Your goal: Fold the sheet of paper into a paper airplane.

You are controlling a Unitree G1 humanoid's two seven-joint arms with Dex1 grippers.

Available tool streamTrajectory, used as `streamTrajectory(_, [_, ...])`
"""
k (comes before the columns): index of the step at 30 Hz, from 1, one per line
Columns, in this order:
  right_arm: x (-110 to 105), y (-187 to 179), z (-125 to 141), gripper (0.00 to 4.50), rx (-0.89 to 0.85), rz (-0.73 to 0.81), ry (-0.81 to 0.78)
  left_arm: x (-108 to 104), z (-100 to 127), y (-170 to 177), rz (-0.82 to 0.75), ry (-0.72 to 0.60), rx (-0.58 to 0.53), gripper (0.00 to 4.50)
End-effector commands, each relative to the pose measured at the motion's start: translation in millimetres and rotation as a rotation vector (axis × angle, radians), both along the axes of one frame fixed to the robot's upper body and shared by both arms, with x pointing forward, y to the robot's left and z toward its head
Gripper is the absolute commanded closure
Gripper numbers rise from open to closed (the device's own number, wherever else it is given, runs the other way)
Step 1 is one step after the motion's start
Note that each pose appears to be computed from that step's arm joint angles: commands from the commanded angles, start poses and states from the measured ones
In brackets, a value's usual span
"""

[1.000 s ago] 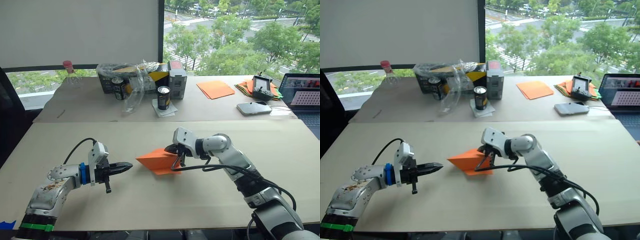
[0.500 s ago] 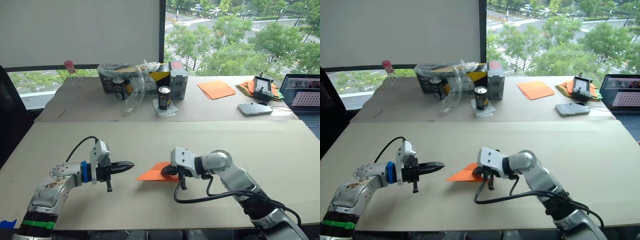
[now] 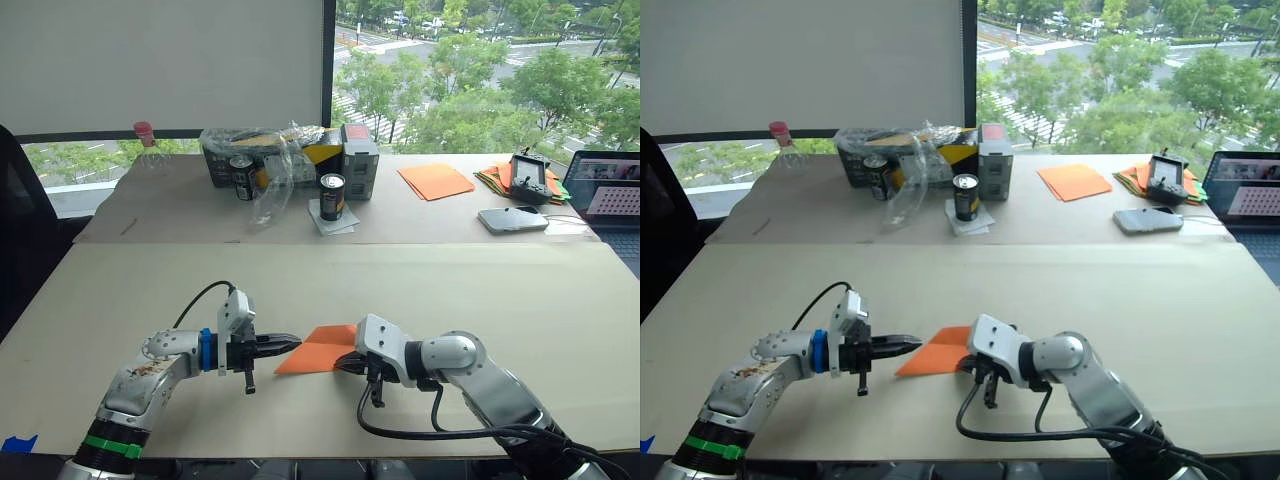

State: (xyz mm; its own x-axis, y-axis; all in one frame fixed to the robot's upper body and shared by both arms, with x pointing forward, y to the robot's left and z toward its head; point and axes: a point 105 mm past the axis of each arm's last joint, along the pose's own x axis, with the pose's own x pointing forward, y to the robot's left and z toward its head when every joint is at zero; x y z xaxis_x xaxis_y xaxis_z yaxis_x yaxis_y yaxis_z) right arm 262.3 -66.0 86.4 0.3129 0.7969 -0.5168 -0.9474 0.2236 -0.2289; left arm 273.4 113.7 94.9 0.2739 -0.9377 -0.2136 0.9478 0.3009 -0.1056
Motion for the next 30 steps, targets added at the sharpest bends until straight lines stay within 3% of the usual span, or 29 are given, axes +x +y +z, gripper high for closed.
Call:
streamTrajectory(1, [4, -14, -7, 4.45, -0.028, -0.077, 0.034, 5, -5, -6, 0.008, -0.04, 0.066, 4.5])
streamTrajectory(11, [14, -18, 8, 4.45, 0.032, -0.129, -0.011, 2, -30, -19, 0.008, -0.022, 0.141, 4.5])
streamTrajectory(15, [30, -15, 51, 4.45, 0.306, -0.209, -0.054, 1, -32, -20, -0.007, -0.028, 0.168, 4.5])
streamTrajectory(18, [36, -30, 48, 4.45, 0.324, -0.281, 0.004, 2, -31, -20, -0.004, -0.034, 0.173, 4.5])
streamTrajectory(21, [33, -35, 42, 3.57, 0.343, -0.294, 0.077, 2, -31, -17, -0.001, -0.038, 0.19, 4.5])
streamTrajectory(26, [46, -40, 38, 1.87, 0.403, -0.387, 0.114, 3, -31, -16, 0.009, -0.041, 0.195, 4.5])
streamTrajectory(30, [43, -38, 27, 1.87, 0.418, -0.389, 0.221, 2, -31, -15, 0.018, -0.039, 0.194, 4.5])
